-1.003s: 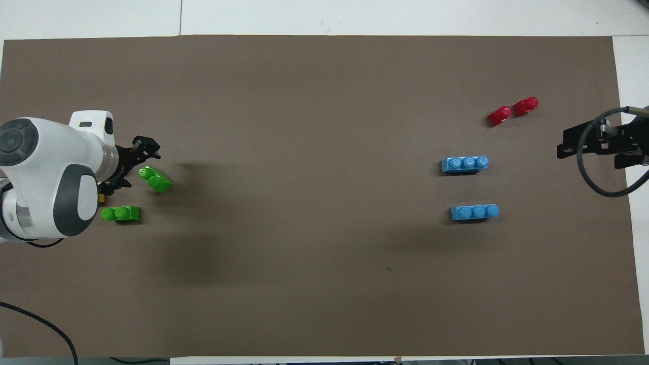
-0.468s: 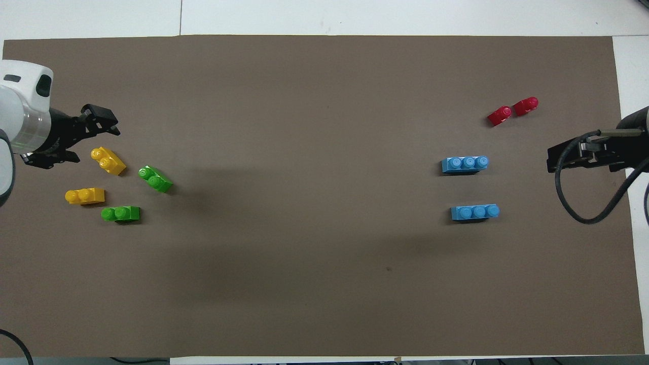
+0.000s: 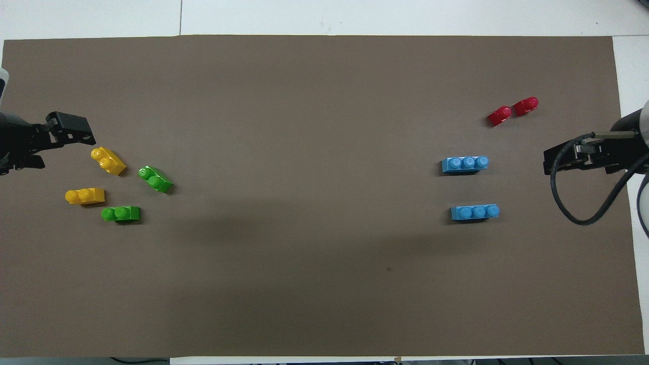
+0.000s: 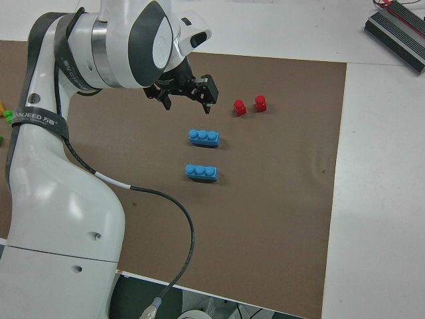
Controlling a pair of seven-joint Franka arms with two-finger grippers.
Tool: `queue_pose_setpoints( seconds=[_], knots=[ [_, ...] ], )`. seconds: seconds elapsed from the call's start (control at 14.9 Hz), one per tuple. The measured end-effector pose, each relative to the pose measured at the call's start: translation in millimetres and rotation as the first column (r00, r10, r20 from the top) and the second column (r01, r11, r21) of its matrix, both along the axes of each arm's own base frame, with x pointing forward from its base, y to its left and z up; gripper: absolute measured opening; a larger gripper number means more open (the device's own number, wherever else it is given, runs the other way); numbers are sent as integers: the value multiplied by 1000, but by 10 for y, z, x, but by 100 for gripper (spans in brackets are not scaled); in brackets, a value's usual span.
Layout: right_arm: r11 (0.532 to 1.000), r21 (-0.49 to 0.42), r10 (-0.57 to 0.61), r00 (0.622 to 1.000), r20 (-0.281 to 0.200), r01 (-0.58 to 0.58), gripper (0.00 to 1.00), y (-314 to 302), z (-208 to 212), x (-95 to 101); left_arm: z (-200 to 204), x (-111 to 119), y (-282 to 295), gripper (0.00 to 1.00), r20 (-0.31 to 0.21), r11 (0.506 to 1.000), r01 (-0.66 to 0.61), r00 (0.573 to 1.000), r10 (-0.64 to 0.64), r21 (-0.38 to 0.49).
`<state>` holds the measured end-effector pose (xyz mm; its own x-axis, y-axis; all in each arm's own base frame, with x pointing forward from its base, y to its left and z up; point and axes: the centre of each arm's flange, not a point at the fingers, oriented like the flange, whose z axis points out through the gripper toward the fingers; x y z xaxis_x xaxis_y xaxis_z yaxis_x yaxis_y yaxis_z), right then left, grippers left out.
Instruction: Remove green block with left arm and hold with right
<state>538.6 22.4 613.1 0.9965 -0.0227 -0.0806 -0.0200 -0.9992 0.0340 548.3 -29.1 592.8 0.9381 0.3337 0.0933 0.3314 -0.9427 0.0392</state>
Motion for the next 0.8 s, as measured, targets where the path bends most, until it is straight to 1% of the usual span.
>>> queue_pose_setpoints(
  seconds=[0.2, 0.47, 0.8],
  knots=[
    [999, -3, -34, 999, -3, 34, 100, -11, -17, -14, 337, -150, -67, 100, 0, 999, 36, 999, -36, 6],
    [998, -4, -56, 998, -3, 56, 100, -44, -17, -24, 550, -283, -42, 100, 5, 993, 120, 993, -121, 21],
    [996, -5, -84, 996, -3, 84, 100, -134, -21, -22, 770, -506, 12, 100, -1, 976, 212, 977, -212, 46]
  ],
)
